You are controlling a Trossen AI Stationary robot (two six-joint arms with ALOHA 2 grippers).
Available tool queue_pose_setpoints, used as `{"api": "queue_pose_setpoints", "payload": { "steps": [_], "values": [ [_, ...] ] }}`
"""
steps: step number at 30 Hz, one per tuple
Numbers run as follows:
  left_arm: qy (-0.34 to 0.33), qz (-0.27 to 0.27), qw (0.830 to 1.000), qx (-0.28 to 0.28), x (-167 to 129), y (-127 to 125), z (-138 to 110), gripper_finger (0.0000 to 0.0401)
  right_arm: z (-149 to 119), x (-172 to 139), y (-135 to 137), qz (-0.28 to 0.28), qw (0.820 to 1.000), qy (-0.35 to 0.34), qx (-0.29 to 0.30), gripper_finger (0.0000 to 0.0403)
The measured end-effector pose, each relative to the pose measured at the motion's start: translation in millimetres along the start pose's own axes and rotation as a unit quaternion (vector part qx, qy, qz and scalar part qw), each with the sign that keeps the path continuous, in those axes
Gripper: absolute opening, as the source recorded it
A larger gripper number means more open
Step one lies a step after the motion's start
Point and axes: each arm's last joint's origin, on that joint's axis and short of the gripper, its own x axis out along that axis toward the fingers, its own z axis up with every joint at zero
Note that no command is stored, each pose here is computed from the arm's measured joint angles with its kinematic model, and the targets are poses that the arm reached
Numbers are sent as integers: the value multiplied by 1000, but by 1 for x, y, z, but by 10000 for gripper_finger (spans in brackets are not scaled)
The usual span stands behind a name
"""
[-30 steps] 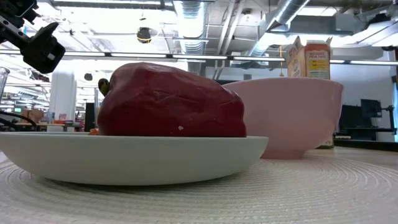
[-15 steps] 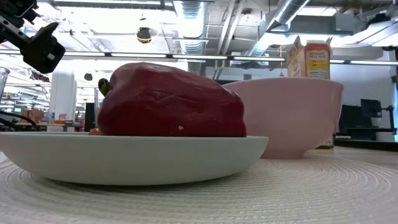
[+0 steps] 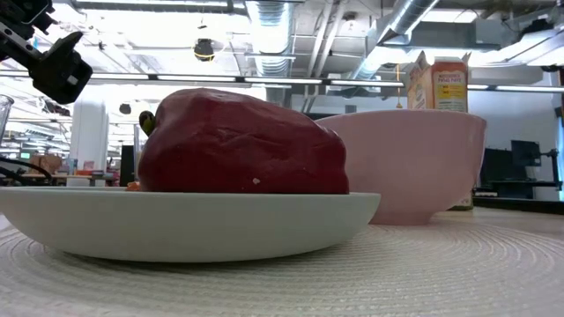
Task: Arrange a breakfast setting
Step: Put the blue spoon on the white table mat
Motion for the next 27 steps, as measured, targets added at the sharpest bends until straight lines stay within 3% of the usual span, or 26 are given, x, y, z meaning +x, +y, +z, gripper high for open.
{"api": "queue_pose_setpoints", "payload": {
  "steps": [10,21,27],
  "values": [
    [0,0,1000,0,0,0,0,340,3,10,6,-18,1000,9,-1,164],
    [0,0,1000,0,0,0,0,340,2,9,5,-17,1000,8,0,78],
    [0,0,1000,0,0,0,0,340,2,9,6,-15,1000,10,0,72]
  ]
}}
